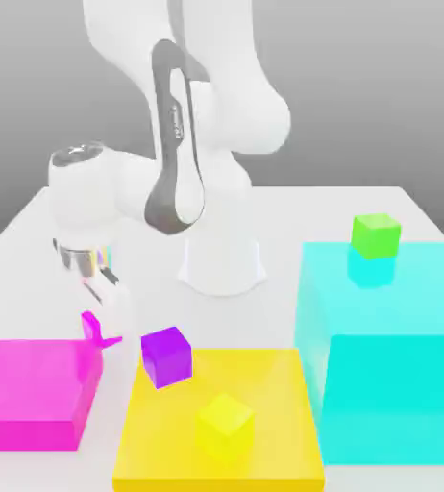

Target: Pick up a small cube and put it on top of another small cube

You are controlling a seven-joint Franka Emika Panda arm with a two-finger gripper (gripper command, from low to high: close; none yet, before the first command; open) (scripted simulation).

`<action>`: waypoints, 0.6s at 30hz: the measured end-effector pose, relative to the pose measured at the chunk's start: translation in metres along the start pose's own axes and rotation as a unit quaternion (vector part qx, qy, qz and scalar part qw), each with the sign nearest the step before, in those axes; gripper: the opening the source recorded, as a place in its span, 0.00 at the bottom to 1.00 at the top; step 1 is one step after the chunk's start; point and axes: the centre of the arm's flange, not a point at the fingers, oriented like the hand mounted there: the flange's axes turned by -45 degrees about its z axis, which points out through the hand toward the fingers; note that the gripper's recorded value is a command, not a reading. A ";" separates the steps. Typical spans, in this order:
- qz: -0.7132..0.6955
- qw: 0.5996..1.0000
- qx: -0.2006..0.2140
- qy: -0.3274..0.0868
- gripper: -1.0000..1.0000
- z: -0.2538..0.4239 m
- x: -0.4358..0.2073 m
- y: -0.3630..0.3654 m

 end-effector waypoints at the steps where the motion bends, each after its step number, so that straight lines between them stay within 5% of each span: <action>1: -0.001 1.000 0.002 -0.001 0.00 -0.007 -0.001 0.000; 14: -0.132 0.991 0.005 -0.001 0.00 -0.133 -0.013 -0.167; 18: -0.141 0.990 0.004 -0.001 0.00 -0.102 -0.018 -0.178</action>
